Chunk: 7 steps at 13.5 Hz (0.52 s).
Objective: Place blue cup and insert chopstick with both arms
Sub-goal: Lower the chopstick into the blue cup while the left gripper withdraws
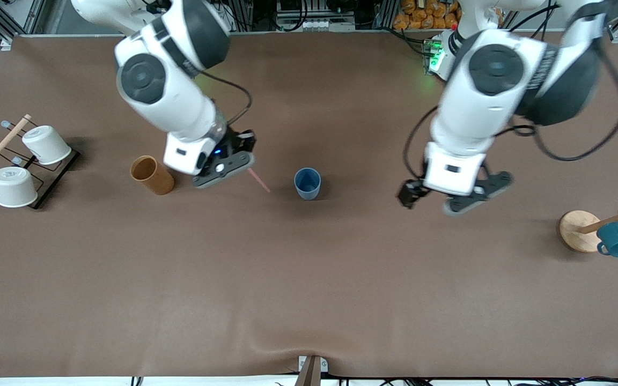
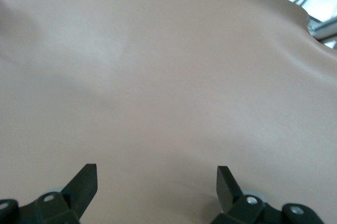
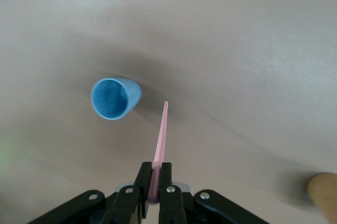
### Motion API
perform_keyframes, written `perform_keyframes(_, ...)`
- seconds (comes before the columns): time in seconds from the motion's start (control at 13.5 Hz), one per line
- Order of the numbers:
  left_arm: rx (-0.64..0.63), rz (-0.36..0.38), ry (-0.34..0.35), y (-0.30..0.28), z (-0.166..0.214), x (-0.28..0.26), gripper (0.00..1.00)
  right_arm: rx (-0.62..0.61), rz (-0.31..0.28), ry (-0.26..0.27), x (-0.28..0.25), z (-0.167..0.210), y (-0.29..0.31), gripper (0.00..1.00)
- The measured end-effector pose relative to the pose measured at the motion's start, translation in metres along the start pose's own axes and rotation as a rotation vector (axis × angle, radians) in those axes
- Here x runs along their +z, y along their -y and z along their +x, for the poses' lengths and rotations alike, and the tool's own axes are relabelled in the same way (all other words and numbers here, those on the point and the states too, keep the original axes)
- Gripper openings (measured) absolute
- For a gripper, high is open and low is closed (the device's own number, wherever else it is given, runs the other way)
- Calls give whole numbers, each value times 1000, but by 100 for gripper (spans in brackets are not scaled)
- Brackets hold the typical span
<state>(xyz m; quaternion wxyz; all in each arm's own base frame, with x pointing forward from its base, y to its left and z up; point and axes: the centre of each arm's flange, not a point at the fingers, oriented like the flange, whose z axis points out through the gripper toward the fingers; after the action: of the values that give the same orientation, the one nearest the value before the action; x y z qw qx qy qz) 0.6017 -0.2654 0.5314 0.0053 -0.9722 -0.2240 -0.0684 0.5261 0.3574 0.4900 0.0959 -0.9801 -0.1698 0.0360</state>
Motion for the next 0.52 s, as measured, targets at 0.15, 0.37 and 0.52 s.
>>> perform_keyframes(0.15, 32, 18, -2, 33, 29, -7, 100, 50, 3, -9, 1, -6, 30, 11)
perform_keyframes(0.37, 103, 40, 2, 86, 72, -10, 100, 82, 6, -12, 2, -13, 55, 11)
perform_keyframes(0.52, 126, 58, 18, 114, 91, -5, 100, 81, 11, -25, 3, -16, 67, 11)
